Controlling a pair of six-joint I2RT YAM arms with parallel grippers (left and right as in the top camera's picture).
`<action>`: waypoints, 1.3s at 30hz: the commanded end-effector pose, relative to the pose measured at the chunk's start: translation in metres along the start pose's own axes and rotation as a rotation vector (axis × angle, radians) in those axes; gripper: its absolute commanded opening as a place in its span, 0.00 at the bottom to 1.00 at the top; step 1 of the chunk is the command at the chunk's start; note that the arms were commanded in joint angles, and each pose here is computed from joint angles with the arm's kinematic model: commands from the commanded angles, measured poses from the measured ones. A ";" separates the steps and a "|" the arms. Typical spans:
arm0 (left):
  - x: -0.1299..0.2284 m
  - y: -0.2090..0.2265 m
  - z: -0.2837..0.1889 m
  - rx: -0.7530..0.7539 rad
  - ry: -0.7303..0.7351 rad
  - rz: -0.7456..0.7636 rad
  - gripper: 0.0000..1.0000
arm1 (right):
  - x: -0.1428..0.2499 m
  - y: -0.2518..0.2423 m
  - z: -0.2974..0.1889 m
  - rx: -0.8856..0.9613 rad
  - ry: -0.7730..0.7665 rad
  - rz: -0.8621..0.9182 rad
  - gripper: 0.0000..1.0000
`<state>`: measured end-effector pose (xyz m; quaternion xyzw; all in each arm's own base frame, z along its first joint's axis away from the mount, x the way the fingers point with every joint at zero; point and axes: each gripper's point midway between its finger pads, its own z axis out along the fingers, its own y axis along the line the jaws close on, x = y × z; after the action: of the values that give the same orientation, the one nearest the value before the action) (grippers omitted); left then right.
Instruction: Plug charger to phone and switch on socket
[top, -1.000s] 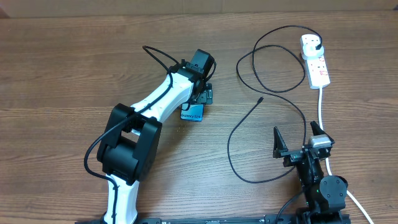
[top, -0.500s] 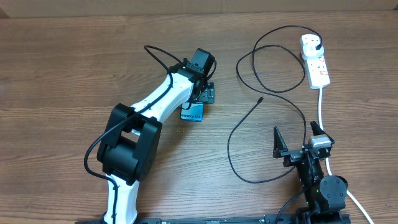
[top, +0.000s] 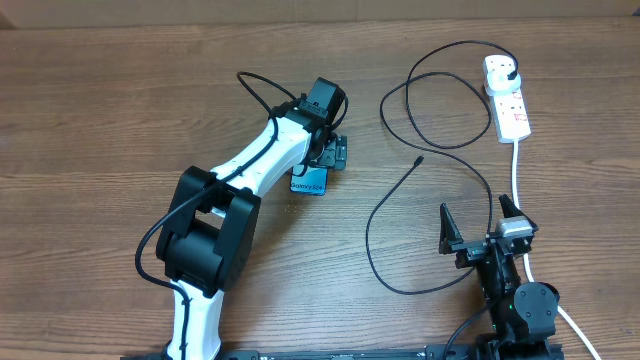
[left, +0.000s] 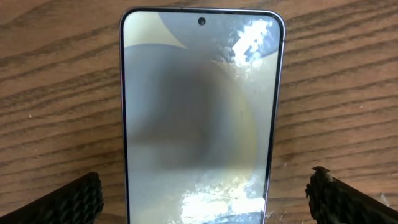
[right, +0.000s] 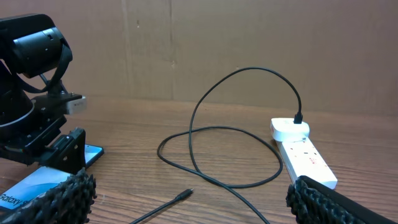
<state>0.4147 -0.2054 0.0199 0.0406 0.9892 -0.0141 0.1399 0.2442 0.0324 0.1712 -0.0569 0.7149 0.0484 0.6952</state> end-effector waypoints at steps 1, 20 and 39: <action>0.007 0.000 0.005 0.000 0.029 0.045 1.00 | 0.002 -0.001 0.000 0.006 -0.005 0.005 1.00; 0.020 0.005 0.013 -0.011 0.059 0.039 1.00 | 0.002 -0.001 0.000 0.006 -0.005 0.006 1.00; 0.017 0.004 0.014 -0.006 0.046 0.031 1.00 | 0.001 -0.001 0.000 0.006 -0.005 0.006 1.00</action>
<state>0.4074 -0.2015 0.0106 0.0582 0.9898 -0.0068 0.1295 0.2442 0.0324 0.1712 -0.0570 0.7149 0.0483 0.6952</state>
